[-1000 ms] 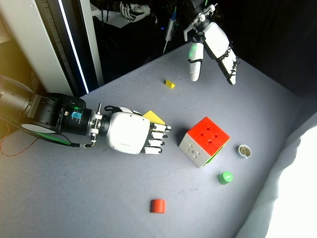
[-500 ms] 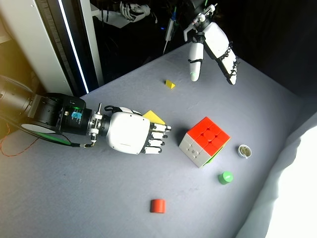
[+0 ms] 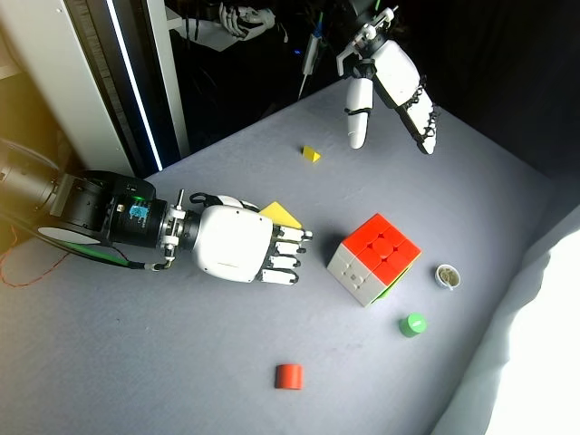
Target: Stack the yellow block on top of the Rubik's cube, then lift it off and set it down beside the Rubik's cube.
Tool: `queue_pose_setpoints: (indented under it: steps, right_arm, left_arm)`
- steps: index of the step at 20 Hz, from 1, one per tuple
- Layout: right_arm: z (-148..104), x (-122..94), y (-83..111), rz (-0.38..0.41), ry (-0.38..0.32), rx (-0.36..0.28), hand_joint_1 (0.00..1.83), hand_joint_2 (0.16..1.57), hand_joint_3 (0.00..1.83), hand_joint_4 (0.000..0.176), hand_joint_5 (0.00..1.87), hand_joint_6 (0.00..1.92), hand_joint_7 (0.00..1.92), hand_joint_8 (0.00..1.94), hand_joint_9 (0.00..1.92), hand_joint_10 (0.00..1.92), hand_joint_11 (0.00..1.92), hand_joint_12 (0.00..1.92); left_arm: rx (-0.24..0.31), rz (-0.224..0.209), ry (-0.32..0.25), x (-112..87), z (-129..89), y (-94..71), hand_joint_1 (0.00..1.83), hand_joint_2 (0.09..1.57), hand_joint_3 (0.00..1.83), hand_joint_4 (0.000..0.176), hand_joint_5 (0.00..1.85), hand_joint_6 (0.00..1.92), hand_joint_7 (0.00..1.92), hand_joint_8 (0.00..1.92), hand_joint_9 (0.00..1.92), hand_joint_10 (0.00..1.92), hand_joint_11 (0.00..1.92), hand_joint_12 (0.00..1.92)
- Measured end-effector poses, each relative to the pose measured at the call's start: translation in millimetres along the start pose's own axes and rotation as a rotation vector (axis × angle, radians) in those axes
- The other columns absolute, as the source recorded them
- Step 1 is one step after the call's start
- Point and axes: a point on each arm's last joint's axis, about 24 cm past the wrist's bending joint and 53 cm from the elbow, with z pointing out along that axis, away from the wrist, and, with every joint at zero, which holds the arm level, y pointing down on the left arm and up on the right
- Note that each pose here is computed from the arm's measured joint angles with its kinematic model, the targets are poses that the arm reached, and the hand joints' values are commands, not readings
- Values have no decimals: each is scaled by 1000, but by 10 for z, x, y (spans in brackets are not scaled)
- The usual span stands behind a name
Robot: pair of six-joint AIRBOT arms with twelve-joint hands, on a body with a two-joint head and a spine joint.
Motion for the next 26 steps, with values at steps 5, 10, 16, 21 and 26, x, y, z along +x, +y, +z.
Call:
queue_pose_setpoints:
  steps: [5, 10, 16, 21, 26]
  right_arm:
    - [-12, 45, -69, -5, 17, 23, 853, 1039, 0, 0, 12, 6, 62, 2, 12, 210, 0, 698]
    - [-12, 45, -67, -6, 17, 23, 878, 989, 0, 0, 0, 0, 28, 6, 47, 32, 0, 402]
    - [-17, 58, -63, -18, 26, 21, 572, 1002, 0, 0, 0, 0, 0, 0, 0, 0, 0, 14]
    - [-87, -150, -85, -29, 4, 51, 453, 850, 0, 0, 0, 0, 0, 0, 0, 0, 0, 0]
    - [-76, -324, 48, -49, -11, 56, 393, 775, 0, 0, 0, 0, 0, 0, 0, 0, 0, 0]
  left_arm:
    - [29, 5, 15, 20, 34, -64, 76, 917, 4, 0, 6, 0, 67, 0, 75, 0, 0, 246]
    - [51, 19, 22, 31, 76, -93, 88, 911, 0, 0, 1, 0, 54, 2, 67, 3, 0, 258]
    - [251, 86, 98, 165, 189, -470, 95, 909, 2, 0, 15, 2, 70, 0, 80, 0, 0, 288]
    - [308, 100, 171, 367, 158, -509, 120, 899, 0, 0, 50, 6, 114, 8, 118, 8, 0, 319]
    - [330, 114, 193, 429, 120, -542, 95, 893, 0, 0, 44, 2, 108, 6, 115, 8, 0, 315]
